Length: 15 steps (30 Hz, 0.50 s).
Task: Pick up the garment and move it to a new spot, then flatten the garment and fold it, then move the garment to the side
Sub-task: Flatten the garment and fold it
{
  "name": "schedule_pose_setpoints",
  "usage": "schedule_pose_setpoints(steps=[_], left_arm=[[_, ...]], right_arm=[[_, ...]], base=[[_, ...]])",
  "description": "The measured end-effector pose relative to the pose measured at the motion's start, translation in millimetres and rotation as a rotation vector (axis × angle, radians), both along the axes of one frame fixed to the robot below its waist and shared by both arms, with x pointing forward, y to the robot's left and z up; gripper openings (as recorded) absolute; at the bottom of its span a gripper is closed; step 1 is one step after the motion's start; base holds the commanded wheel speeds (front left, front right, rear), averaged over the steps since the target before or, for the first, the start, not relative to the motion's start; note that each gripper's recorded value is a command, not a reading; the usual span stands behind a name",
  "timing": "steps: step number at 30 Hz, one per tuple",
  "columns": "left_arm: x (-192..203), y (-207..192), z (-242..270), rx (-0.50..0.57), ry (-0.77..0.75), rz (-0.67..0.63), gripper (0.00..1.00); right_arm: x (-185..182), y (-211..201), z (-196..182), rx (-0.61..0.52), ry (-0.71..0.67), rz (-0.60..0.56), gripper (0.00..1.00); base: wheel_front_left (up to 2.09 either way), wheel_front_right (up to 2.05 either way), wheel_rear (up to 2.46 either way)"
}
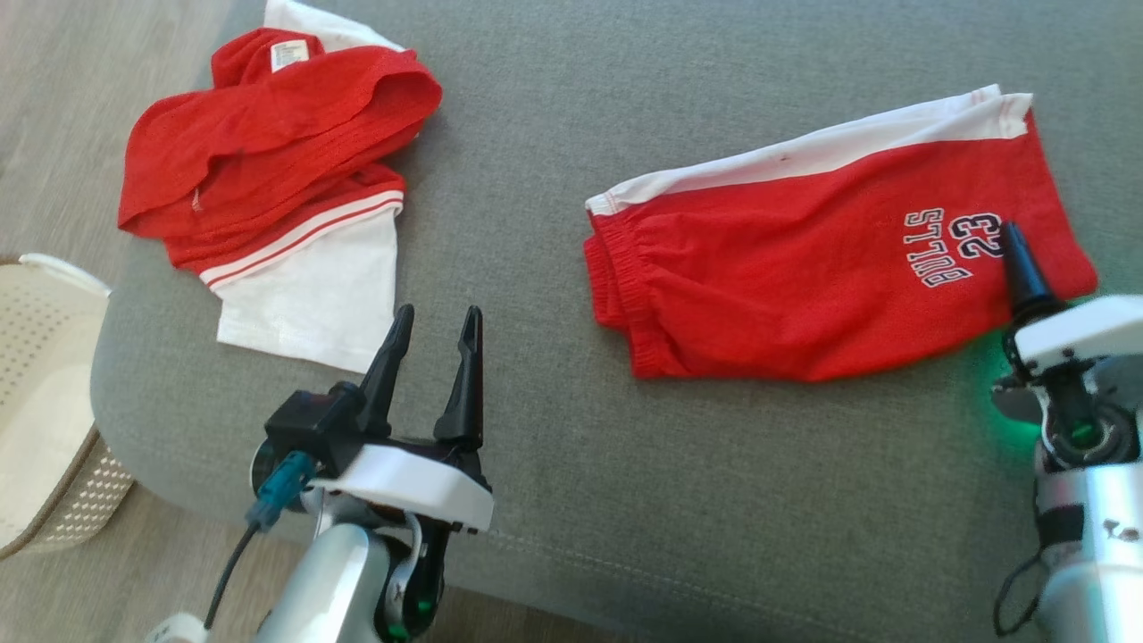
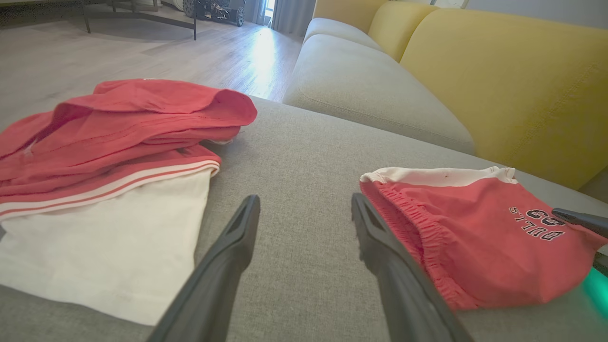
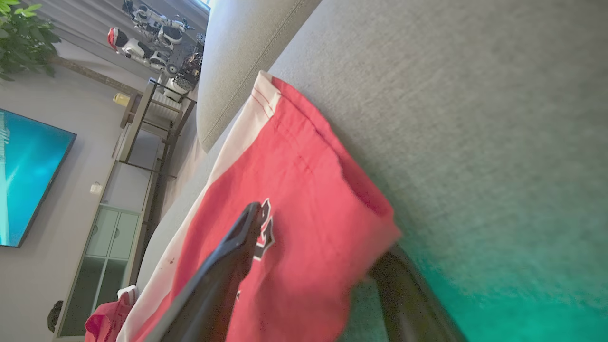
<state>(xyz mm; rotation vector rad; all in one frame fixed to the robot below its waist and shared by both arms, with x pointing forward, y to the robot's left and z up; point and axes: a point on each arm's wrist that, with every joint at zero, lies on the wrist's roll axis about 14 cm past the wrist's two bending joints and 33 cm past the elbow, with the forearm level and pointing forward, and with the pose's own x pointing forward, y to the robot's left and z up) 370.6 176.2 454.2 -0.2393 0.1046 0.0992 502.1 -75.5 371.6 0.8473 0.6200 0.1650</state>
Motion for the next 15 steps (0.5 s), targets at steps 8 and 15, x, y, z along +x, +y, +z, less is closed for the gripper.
schedule_pose_setpoints(steps=[8,15], left_arm=[[3,1,3,0.000,-0.006,0.006,1.00],[2,4,2,0.005,-0.002,0.018,1.00]], right_arm=[[14,14,-1,-0.020,0.013,0.068,1.00],[21,24,1,-0.041,0.012,0.104,0.00]], base=[[0.00,0.00,0.00],[0.00,0.00,0.00]])
